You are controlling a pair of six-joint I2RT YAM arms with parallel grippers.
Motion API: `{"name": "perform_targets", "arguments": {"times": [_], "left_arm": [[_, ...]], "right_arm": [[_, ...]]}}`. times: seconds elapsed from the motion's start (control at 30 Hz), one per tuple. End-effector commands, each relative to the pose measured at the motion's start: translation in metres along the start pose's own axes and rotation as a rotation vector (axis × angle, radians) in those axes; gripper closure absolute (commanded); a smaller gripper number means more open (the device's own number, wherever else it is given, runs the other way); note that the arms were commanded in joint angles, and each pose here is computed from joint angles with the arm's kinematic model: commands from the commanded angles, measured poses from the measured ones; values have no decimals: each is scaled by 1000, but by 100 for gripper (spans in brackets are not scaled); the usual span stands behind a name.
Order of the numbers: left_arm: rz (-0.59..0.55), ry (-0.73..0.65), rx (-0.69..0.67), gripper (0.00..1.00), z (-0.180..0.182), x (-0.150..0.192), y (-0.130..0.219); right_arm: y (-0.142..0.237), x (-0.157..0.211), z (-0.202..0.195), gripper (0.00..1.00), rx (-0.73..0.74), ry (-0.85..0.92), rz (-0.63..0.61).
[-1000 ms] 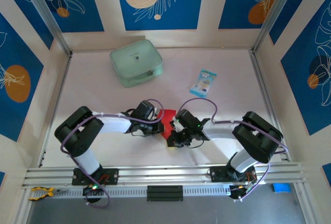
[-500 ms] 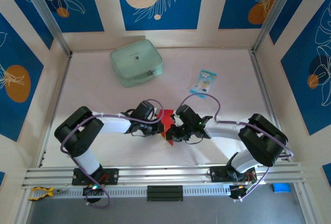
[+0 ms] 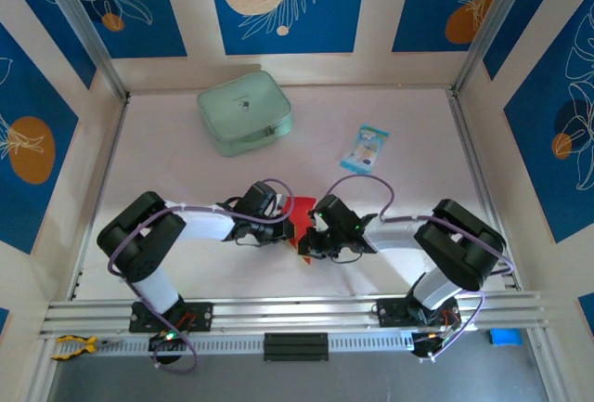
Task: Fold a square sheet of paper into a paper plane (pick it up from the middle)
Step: Third fold the triangle at the center of the table.
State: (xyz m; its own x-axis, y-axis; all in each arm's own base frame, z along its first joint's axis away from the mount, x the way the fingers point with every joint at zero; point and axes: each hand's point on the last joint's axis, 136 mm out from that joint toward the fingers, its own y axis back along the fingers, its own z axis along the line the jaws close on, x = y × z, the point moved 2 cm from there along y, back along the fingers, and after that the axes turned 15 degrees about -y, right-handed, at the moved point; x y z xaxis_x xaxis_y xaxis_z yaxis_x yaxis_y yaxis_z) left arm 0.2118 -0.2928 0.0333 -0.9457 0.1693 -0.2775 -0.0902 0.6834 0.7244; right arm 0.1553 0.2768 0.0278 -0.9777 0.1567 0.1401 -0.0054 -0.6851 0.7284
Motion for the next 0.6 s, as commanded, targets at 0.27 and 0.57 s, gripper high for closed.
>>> {"name": "perform_targets", "arguments": {"times": [0.27,0.57], "left_arm": [[7,15,-57,100,15,10,-2],[-22,39,-48,100,18,12,0]], "right_arm": [[7,41,-47,93,109,-43,64],[31,38,-31,92,41,-19,6]]}}
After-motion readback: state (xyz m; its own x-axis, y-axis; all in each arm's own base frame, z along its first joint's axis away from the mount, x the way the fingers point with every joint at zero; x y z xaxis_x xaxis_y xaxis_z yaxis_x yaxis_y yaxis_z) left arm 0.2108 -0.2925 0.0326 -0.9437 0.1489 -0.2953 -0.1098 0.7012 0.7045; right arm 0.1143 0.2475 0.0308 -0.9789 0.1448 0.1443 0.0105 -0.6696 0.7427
